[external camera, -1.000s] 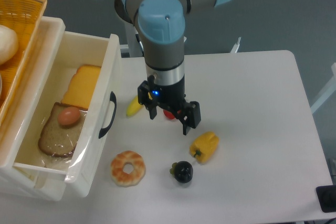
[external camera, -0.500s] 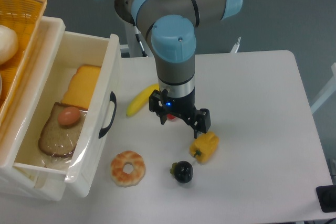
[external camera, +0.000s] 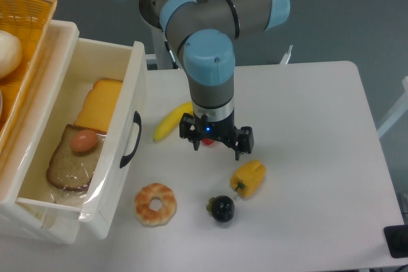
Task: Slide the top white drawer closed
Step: 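Raise the gripper and move it toward the open white drawer's front, then lower the gripper beside the drawer front near its black handle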
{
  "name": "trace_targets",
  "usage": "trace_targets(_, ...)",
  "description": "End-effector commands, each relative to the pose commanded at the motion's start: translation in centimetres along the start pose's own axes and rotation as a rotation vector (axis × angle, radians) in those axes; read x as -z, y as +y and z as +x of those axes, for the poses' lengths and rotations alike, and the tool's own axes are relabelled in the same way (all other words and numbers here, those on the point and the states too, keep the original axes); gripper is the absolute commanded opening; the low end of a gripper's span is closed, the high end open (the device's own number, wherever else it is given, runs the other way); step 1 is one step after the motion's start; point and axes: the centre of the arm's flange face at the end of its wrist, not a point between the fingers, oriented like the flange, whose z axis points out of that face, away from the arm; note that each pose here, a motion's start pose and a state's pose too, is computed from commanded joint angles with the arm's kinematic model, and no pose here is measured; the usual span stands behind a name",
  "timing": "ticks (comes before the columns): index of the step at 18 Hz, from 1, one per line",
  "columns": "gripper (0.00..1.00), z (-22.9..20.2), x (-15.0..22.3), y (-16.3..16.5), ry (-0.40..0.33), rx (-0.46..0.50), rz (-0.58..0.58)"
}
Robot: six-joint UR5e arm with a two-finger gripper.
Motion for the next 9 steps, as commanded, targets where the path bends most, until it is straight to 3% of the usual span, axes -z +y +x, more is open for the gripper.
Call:
trace_targets(4,1.0,0.5,-1.9,1.2,0.019,0.023,-0.048)
trace_targets(9,1.0,2.1,-5.1,0.0,0.075,0.049,-0.077)
